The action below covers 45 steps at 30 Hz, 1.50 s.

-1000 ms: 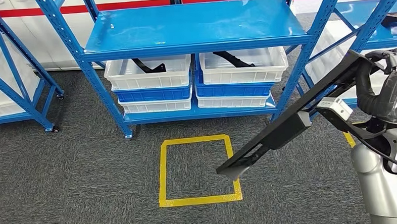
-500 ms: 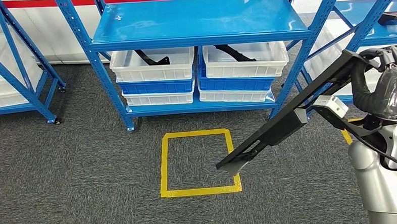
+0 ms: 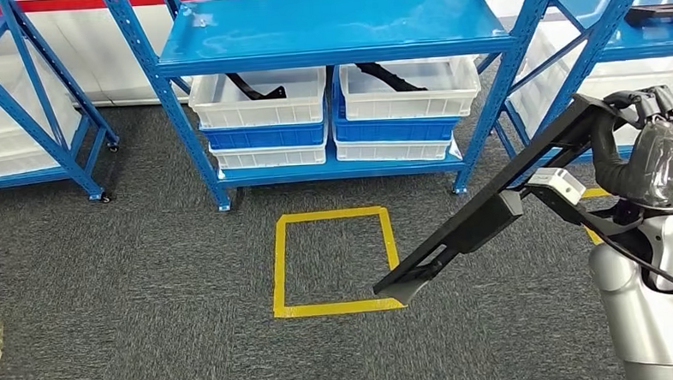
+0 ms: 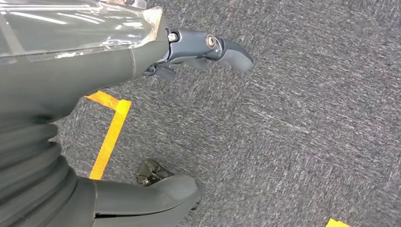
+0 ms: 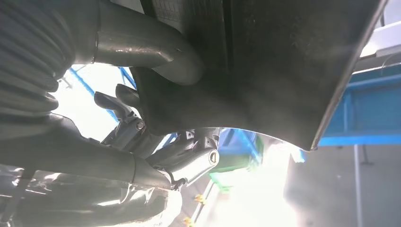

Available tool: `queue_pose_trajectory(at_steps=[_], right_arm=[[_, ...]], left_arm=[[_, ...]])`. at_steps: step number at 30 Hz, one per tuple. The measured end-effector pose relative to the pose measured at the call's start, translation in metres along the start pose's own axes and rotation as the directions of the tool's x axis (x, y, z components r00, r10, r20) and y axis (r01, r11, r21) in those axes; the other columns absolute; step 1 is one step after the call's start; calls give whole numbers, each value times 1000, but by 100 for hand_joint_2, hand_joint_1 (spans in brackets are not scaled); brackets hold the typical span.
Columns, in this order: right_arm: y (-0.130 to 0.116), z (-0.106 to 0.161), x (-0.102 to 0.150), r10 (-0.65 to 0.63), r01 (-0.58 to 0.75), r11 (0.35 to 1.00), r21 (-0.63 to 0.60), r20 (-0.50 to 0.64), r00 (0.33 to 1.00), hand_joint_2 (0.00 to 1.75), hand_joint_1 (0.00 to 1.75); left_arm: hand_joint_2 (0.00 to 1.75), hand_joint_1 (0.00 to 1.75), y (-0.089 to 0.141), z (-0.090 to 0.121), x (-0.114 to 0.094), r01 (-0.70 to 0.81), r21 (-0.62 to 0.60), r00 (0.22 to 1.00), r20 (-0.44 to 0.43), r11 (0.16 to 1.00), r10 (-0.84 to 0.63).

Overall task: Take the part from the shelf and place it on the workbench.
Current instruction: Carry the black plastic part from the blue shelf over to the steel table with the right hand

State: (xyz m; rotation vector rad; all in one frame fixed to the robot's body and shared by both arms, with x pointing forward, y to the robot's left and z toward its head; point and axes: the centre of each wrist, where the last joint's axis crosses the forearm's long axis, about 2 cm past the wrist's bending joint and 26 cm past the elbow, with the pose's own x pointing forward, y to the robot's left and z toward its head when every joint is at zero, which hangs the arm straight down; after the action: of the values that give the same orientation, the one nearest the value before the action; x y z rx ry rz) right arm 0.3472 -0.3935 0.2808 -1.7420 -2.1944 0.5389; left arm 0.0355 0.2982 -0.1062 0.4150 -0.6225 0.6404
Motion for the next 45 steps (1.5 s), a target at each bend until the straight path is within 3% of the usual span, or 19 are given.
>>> queue_pose_trajectory(at_steps=[23,45], right_arm=[[-8,25,-19,45,-44,999,29,-42,998,175,175],[-8,11,-26,48,-49,999,-13,-70,996,175,175]], left_arm=[[175,0,0,-2,3,13,-11,1000,19,1000,-13],[175,0,6,-8,8,23,21,999,48,1000,-24]])
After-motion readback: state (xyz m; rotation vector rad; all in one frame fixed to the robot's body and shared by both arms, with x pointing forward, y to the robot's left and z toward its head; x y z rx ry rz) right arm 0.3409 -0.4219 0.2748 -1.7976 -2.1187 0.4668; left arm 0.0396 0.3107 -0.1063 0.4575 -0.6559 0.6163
